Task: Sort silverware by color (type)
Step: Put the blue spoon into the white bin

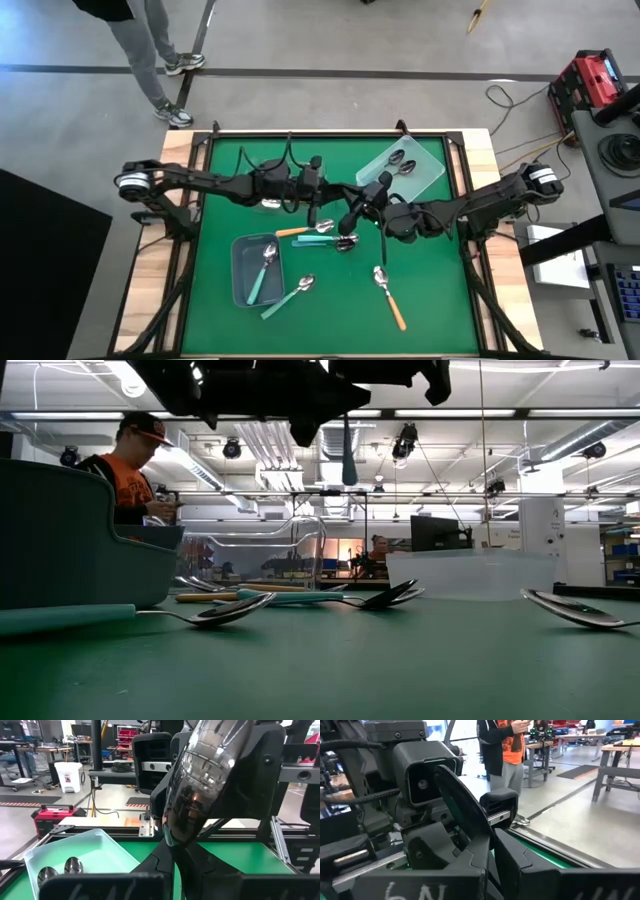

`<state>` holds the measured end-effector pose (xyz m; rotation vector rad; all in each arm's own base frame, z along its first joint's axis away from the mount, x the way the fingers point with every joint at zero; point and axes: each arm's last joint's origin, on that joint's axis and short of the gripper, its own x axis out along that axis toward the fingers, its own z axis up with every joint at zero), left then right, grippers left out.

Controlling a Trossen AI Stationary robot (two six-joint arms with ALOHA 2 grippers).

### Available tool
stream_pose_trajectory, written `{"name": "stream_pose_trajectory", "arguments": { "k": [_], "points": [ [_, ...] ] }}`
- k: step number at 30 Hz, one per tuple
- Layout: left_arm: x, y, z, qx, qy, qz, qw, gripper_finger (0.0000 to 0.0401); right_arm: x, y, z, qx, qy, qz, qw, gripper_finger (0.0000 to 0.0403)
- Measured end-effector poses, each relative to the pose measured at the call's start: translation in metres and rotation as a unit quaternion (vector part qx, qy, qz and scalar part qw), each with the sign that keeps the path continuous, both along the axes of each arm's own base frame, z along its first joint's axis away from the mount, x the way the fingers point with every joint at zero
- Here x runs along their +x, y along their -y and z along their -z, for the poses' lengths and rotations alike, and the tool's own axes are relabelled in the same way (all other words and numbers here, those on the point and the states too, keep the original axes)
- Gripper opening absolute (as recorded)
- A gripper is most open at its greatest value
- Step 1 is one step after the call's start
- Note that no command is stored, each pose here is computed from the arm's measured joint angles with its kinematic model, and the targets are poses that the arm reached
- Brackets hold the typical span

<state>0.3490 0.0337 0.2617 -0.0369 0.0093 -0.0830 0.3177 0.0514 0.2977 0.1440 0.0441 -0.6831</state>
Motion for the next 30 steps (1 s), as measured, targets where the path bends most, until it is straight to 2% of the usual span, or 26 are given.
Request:
{"name": "stream_pose_trajectory", "arguments": {
  "k": [13,16,24,30],
  "points": [
    [-0.0018,0.0009,-0.0006,-0.025,-0.011,0.008,1.000,0.0000,-0.0009,-0.0036,0.0007,-0.017,-0.016,-0.013,1.000,0.0015],
    [-0.0020,0.0018,-0.0013,-0.022,-0.009,0.021,0.999,0.0000,-0.0009,-0.0046,0.0005,-0.026,-0.025,-0.030,0.999,0.0032],
    [-0.0025,0.0040,-0.0008,-0.016,-0.013,0.054,0.998,0.0001,0.0000,-0.0062,0.0031,-0.064,-0.065,-0.074,0.993,0.0108],
    [-0.0025,0.0046,-0.0002,-0.017,-0.016,0.060,0.998,0.0001,0.0010,-0.0055,0.0024,-0.095,-0.083,-0.096,0.987,0.0124]
  ]
}}
